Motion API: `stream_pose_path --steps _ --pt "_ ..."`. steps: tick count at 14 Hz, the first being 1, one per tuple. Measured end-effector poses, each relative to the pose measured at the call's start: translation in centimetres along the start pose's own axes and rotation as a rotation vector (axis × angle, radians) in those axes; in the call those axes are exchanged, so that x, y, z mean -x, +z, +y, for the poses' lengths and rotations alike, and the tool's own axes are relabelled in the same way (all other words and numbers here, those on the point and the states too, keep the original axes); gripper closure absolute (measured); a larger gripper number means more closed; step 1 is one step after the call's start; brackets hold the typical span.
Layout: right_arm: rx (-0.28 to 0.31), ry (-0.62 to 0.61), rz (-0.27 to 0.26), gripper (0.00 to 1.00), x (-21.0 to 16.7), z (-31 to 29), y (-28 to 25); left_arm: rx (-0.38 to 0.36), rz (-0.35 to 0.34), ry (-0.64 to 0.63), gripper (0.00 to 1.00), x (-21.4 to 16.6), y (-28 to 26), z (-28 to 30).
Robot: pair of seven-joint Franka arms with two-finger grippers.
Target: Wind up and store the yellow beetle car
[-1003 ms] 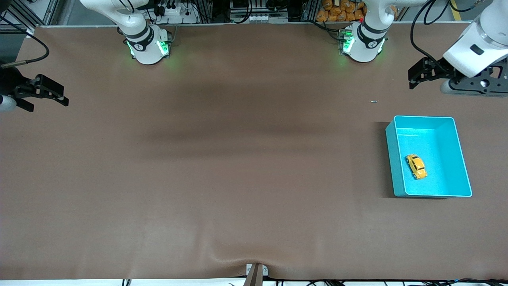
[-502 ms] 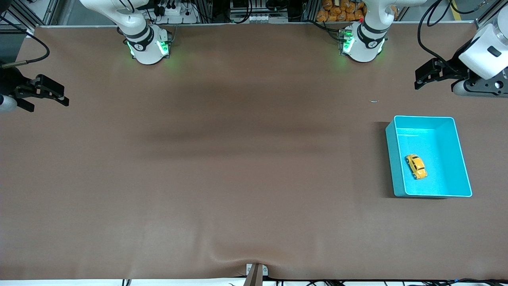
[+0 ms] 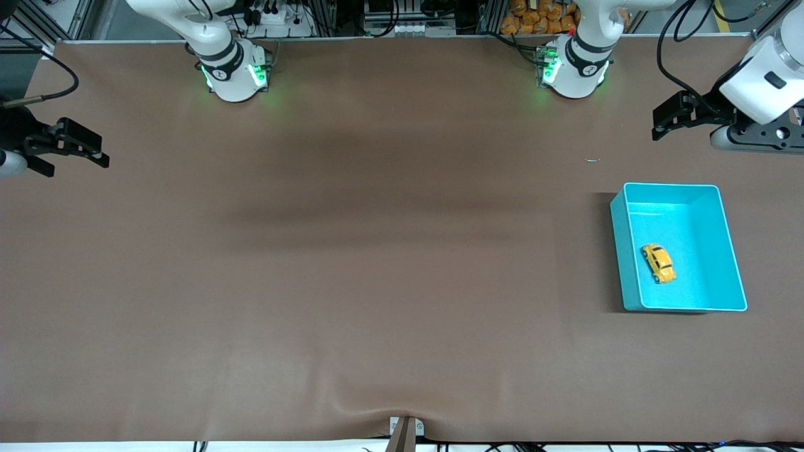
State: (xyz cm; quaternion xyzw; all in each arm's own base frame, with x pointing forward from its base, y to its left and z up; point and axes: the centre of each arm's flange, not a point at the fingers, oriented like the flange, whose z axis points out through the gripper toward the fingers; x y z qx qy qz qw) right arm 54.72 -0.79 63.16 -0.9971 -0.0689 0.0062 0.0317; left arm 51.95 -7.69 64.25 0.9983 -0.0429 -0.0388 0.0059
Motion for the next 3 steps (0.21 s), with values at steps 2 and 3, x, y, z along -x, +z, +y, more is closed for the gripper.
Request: stream_pose_path --steps 2,3 --pt "0.0 0.0 0.0 0.0 -0.01 -0.01 0.0 0.0 -0.002 -0.001 0.0 -0.03 0.06 -0.06" --pt "0.0 0.0 0.001 0.0 -0.01 -0.01 0.0 0.0 -0.003 -0.003 0.0 -0.06 0.1 -0.16"
